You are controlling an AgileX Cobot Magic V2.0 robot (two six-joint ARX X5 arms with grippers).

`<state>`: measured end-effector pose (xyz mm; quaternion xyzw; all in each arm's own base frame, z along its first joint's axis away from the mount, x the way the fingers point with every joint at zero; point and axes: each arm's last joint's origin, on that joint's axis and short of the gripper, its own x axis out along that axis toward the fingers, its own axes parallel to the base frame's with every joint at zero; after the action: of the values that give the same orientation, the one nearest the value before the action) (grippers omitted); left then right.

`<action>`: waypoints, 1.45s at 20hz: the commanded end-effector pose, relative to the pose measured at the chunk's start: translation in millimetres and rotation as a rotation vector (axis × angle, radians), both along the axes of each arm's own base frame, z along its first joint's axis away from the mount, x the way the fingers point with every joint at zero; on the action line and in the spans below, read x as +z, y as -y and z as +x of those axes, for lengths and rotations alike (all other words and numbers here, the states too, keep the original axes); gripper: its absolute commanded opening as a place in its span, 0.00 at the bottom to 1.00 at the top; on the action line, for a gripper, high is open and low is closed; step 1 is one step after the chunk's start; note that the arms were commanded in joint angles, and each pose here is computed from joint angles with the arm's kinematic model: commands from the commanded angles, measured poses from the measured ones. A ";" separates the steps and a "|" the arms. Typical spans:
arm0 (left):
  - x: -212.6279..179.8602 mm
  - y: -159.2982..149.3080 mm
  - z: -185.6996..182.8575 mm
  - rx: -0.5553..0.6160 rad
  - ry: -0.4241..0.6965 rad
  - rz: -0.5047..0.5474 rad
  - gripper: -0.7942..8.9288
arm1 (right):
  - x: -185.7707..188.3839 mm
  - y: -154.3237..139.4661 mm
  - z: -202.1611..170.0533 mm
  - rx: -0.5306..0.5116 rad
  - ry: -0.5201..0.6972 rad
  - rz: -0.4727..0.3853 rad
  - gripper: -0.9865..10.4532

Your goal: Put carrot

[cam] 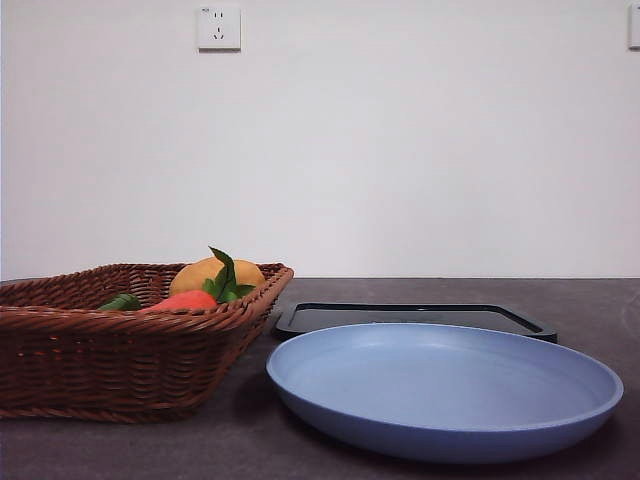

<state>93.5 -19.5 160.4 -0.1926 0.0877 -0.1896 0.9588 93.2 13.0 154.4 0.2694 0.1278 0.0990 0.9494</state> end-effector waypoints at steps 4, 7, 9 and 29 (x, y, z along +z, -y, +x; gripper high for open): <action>22.4 -0.2 -0.2 0.007 -0.038 -0.029 0.09 | 22.1 -0.5 0.4 0.007 -0.007 0.017 0.09; 35.9 0.1 2.6 0.005 -0.056 -0.014 0.09 | 33.8 -0.7 2.5 0.007 -0.033 0.011 0.09; 45.9 0.5 6.1 0.002 -0.063 0.008 0.09 | 42.5 -0.8 4.8 0.013 -0.053 -0.014 0.09; 106.8 24.4 81.0 -0.402 -0.459 0.199 0.09 | 66.8 -14.5 65.3 0.419 -0.523 -0.136 0.10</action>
<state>173.7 -42.9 263.2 -0.1264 0.3649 -0.3079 0.8695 157.0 26.9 216.4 0.2043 0.4374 0.1985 0.8530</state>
